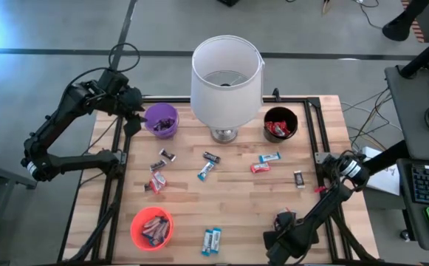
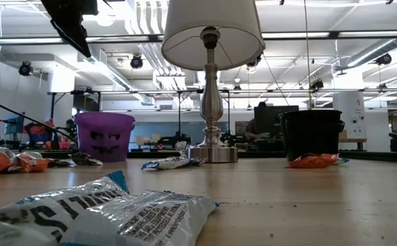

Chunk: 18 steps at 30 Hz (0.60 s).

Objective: Organize candy in baskets
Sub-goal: Put the orange chocolate bar into the black bucket

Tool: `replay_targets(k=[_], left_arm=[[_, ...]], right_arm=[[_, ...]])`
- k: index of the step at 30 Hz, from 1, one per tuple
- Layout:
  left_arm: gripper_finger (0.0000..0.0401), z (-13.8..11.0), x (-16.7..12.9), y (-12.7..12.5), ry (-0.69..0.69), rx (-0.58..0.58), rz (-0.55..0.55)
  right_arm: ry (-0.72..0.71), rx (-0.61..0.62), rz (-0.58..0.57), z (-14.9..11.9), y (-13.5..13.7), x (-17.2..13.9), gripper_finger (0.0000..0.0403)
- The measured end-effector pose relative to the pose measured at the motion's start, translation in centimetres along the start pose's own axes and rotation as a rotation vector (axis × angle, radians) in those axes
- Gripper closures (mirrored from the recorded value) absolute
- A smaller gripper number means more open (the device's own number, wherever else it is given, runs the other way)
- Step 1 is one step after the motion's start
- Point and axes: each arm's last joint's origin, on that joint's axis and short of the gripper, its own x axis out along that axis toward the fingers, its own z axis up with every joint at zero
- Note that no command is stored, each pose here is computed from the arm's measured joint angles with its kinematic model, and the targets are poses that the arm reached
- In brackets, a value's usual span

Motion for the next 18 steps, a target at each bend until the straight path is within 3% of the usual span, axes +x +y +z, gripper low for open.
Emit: replay_targets(k=[18], left_arm=[[0.0211, 0.1, 0.0, 0.1, -0.01, -0.006, 0.005]], right_arm=[[0.017, 0.006, -0.004, 0.5, -0.2, 1.6, 0.0204]])
